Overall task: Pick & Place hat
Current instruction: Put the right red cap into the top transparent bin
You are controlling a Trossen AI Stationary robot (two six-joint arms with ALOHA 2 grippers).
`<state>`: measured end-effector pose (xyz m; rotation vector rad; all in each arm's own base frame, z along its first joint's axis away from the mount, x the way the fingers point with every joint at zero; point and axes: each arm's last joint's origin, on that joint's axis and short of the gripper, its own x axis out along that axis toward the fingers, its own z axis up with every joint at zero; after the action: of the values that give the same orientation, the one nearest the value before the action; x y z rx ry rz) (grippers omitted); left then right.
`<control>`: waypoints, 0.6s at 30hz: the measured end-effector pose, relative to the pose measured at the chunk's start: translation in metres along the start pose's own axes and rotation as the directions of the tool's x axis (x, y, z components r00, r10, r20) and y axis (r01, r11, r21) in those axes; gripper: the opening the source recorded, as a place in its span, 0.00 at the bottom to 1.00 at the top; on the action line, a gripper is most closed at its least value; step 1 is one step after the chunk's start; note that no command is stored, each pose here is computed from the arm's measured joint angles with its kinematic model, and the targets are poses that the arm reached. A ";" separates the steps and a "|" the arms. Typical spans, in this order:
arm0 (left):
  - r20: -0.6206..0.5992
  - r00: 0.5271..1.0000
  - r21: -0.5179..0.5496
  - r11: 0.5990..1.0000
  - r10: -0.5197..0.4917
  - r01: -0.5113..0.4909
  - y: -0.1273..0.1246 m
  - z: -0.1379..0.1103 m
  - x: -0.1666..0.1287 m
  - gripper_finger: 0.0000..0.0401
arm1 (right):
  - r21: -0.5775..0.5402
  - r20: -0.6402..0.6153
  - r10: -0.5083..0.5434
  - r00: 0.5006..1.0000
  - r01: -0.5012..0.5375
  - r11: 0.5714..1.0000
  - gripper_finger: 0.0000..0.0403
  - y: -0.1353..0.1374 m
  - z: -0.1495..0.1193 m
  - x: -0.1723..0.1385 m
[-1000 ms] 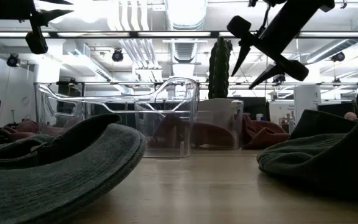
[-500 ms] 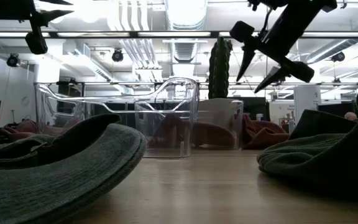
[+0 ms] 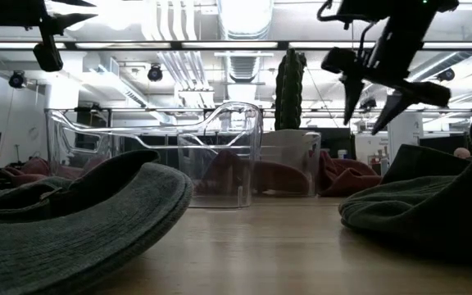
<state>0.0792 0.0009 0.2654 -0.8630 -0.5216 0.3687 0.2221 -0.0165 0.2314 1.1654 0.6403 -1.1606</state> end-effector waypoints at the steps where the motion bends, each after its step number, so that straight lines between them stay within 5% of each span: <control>1: 0.000 1.000 0.000 1.000 0.000 0.000 0.000 0.000 0.000 0.11 | 0.002 0.000 -0.016 1.000 0.016 1.000 0.56 -0.002 0.000 -0.001; 10: 0.000 1.000 0.000 1.000 0.000 0.000 0.000 0.000 0.000 0.11 | 0.047 0.016 -0.171 0.985 0.170 0.984 0.56 -0.026 0.005 -0.012; 18: 0.000 1.000 0.000 1.000 0.000 0.000 0.000 0.000 0.000 0.11 | 0.162 0.017 -0.189 0.982 0.184 0.970 0.56 -0.051 0.001 -0.004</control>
<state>0.0793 0.0009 0.2652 -0.8626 -0.5212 0.3687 0.1737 -0.0142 0.2165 1.2381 0.6516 -1.4089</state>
